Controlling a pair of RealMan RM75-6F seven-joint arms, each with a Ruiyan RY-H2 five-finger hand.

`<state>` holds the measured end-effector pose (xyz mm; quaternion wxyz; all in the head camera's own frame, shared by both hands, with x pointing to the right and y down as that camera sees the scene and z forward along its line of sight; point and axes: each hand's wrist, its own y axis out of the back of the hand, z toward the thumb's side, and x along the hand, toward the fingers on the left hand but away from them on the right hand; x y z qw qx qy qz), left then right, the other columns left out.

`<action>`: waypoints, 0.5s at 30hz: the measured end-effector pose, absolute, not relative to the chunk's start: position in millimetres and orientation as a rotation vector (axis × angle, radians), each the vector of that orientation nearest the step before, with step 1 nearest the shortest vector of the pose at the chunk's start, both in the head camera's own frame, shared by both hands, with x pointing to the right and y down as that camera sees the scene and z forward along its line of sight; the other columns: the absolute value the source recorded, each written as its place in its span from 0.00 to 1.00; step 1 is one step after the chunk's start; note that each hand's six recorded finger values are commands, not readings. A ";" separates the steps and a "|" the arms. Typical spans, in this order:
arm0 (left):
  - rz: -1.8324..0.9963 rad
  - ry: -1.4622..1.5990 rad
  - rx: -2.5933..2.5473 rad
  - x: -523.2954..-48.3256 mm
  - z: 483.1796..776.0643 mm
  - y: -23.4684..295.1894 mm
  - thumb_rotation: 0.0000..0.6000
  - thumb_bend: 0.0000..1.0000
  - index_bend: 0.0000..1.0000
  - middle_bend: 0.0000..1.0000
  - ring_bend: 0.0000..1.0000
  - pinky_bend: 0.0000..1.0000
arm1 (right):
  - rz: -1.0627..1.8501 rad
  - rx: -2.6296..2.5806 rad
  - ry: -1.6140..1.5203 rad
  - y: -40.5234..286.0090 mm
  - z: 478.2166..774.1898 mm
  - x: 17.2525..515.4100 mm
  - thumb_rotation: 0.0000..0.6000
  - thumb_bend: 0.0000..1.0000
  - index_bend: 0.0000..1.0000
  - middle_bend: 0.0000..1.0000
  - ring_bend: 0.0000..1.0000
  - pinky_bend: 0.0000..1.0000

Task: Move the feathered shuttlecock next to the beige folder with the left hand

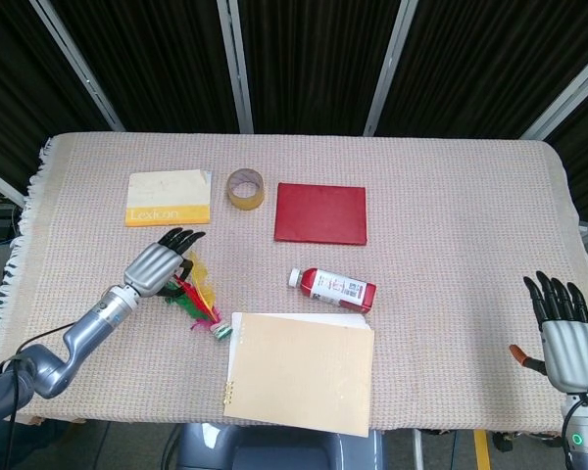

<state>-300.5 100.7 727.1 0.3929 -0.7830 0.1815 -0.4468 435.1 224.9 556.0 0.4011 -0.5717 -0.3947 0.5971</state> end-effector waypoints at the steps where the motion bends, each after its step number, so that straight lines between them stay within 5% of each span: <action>1: -1.129 0.462 -1.991 -300.8 725.3 101.6 0.95 0.40 0.75 0.00 0.00 0.00 | 1.508 -1.445 -0.999 225.0 555.7 434.9 1.00 0.08 0.00 0.00 0.00 0.00; 15: -0.978 0.502 -2.074 -281.8 681.2 112.5 0.95 0.40 0.73 0.00 0.00 0.00 | 1.488 -1.460 -0.989 228.1 554.8 428.2 1.00 0.08 0.00 0.00 0.00 0.00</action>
